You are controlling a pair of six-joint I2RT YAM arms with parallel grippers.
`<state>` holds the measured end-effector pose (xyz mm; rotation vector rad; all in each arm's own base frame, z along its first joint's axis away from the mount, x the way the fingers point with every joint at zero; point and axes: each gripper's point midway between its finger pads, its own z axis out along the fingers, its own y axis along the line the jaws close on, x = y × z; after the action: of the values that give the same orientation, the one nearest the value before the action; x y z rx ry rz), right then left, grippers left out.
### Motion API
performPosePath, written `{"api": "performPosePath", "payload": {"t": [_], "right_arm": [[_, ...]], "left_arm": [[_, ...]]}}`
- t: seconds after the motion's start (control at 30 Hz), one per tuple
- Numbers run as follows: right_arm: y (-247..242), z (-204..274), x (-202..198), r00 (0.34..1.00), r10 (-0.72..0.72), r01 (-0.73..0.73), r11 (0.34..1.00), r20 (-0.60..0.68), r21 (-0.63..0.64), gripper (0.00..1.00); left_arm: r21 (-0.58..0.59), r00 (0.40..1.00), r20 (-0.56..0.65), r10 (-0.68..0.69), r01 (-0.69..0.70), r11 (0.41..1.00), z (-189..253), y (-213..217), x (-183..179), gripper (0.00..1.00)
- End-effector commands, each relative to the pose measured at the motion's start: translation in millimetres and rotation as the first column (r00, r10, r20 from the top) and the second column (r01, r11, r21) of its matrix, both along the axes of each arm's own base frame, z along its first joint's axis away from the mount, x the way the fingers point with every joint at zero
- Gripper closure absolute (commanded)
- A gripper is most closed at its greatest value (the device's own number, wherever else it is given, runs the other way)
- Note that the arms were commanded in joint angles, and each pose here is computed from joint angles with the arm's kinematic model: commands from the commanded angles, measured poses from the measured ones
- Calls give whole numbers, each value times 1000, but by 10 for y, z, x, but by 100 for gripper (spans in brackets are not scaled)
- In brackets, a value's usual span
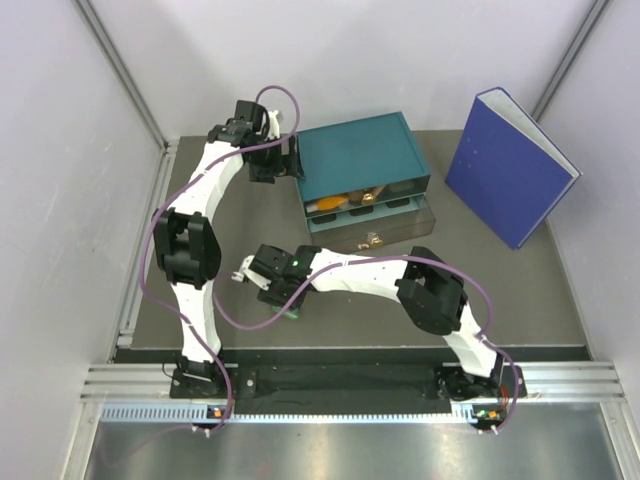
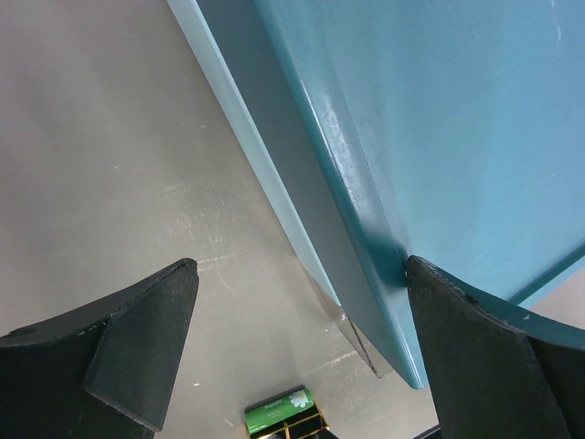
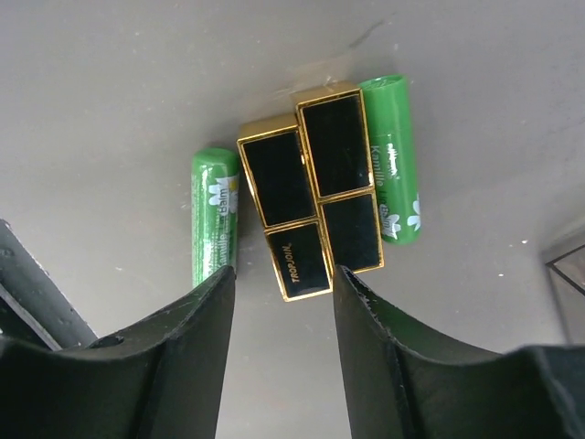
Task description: Organize the makeup
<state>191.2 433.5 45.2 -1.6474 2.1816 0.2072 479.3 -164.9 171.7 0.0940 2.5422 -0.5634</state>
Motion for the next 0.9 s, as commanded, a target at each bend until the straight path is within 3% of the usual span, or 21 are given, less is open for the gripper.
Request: {"api": "performPosePath", "payload": {"t": [0.0,0.13,0.3,0.37,0.43,0.53,0.57,0.67,0.87], "right_arm": [[188,96,51,1000,12,-12,998,1,67,54],[137,63,63,1000,-11,11,998,-10,61,66],[89,36,97,999,-30,31,998,-14,50,95],[63,37,110,999,-35,36,998,-15,47,99],[22,8,118,999,-41,42,998,-22,40,99],[-31,-30,113,999,-45,46,999,-29,28,90],[-45,-37,112,998,-48,48,999,-29,24,79],[-58,-61,95,998,-45,46,999,-35,22,66],[-107,-192,97,997,-54,54,999,-50,-5,65]], "left_arm": [[106,999,-38,39,-35,994,-11,368,-173,1],[103,998,-39,42,-38,994,-16,371,-168,1],[99,998,-39,41,-37,994,-12,361,-161,1],[98,998,-38,41,-37,994,-7,360,-158,1],[100,999,-37,39,-35,994,-7,362,-158,1],[102,999,-36,38,-34,994,-2,365,-161,1],[103,999,-37,37,-33,994,-8,367,-164,1],[107,999,-36,37,-32,994,-9,382,-167,1],[103,999,-36,37,-33,994,-12,373,-155,1]]}}
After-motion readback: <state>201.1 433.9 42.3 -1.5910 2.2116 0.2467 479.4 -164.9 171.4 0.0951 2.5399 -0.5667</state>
